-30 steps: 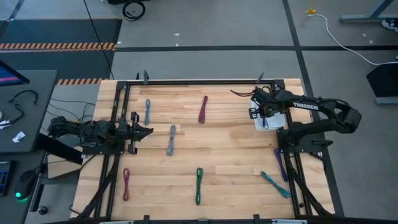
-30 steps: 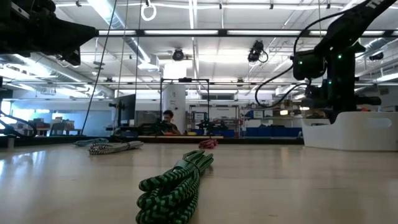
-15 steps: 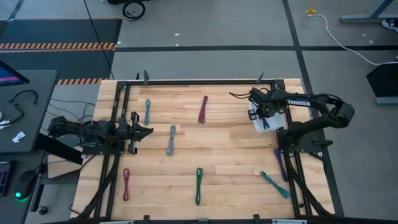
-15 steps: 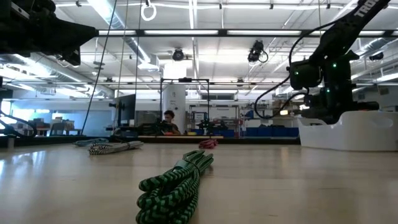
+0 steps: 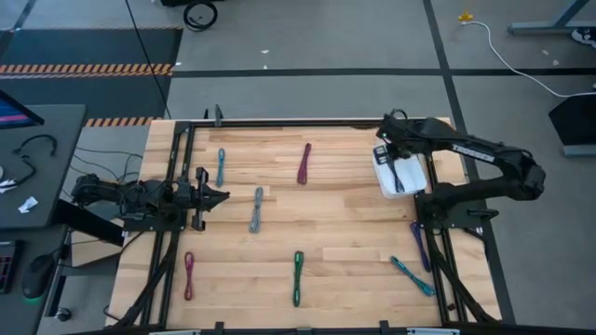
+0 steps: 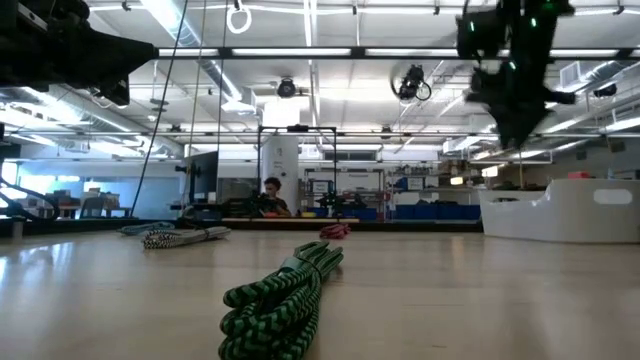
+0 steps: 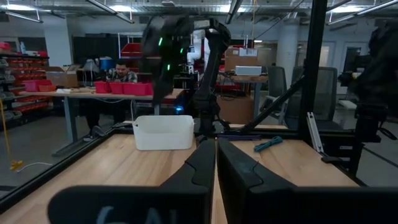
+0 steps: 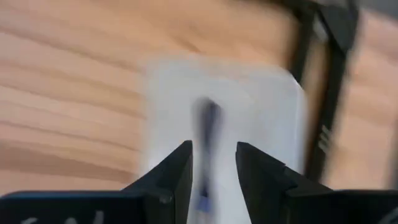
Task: Pick and place USB-C Cables
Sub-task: Put the white charger cable into the white bin
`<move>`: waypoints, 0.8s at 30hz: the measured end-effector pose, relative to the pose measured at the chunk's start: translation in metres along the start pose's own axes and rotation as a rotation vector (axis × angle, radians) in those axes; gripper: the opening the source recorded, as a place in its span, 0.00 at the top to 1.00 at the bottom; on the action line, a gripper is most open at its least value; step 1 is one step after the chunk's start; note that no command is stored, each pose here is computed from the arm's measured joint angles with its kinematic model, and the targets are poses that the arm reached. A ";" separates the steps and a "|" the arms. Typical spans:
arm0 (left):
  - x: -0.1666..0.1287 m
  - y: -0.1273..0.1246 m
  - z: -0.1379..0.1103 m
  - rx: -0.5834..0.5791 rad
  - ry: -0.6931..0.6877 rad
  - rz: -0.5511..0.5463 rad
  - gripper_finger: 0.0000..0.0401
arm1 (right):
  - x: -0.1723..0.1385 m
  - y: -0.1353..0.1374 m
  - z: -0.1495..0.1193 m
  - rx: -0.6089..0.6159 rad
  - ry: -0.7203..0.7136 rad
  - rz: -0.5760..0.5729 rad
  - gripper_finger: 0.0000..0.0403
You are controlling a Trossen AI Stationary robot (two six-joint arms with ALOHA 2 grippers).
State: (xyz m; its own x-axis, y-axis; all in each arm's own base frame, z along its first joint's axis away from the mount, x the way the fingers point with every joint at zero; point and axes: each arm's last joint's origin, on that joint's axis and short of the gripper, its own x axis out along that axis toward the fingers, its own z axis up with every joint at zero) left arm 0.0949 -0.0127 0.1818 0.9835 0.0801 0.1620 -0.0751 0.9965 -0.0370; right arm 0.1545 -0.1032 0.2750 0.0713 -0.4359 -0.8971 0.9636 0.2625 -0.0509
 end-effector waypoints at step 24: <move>0.000 0.003 0.001 -0.002 -0.007 0.103 0.97 | 0.070 0.291 0.011 -1.004 -0.485 1.436 0.65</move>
State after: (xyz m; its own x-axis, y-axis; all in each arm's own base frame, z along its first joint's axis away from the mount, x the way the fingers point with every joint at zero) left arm 0.0944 -0.0097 0.1824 0.9696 0.1821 0.1636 -0.1751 0.9829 -0.0562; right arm 0.4430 -0.0663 0.2024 0.8512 0.4347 -0.2942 -0.3973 0.8998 0.1803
